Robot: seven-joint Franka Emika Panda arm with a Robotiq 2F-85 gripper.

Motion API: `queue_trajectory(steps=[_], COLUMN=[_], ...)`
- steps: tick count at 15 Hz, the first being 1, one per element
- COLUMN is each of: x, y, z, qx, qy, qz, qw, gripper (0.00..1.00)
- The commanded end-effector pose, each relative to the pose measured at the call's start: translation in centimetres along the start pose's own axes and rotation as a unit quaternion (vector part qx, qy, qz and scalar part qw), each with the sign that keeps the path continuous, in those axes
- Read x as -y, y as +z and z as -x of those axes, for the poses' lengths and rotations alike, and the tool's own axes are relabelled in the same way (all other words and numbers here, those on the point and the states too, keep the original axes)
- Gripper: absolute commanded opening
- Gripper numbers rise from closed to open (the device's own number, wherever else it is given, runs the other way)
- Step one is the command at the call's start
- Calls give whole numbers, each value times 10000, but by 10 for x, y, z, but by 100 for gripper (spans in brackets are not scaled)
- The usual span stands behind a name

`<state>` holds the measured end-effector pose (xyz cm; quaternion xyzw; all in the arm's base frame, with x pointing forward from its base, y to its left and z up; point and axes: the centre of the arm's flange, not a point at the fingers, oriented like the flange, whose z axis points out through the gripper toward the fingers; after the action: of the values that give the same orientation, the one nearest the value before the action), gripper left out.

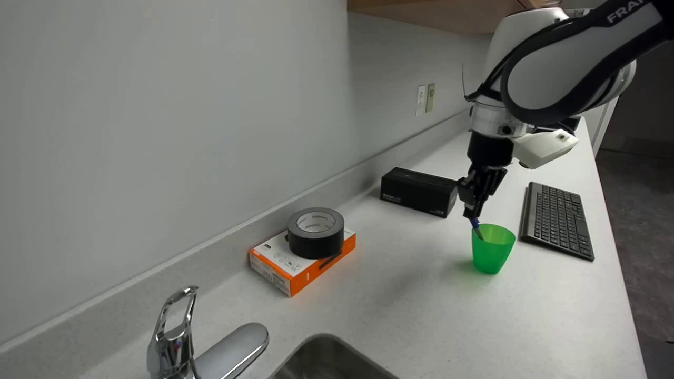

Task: Take the pen out of the green cup and put it on the sink countertop

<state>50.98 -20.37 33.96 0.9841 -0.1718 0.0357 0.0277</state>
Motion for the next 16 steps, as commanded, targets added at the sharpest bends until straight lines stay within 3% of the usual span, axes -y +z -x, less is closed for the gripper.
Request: queue_trajectory(steps=[1, 9, 12, 16], x=[-8, 2, 45, 109], y=[-34, -157, -148, -73], z=[14, 83, 84, 80], qx=[-186, -1098, -765, -57], qy=[42, -647, -886, -1221], qz=[-172, -550, -750, -753], qw=[9997, 9903, 9903, 9896], gripper=[4, 4, 4, 4])
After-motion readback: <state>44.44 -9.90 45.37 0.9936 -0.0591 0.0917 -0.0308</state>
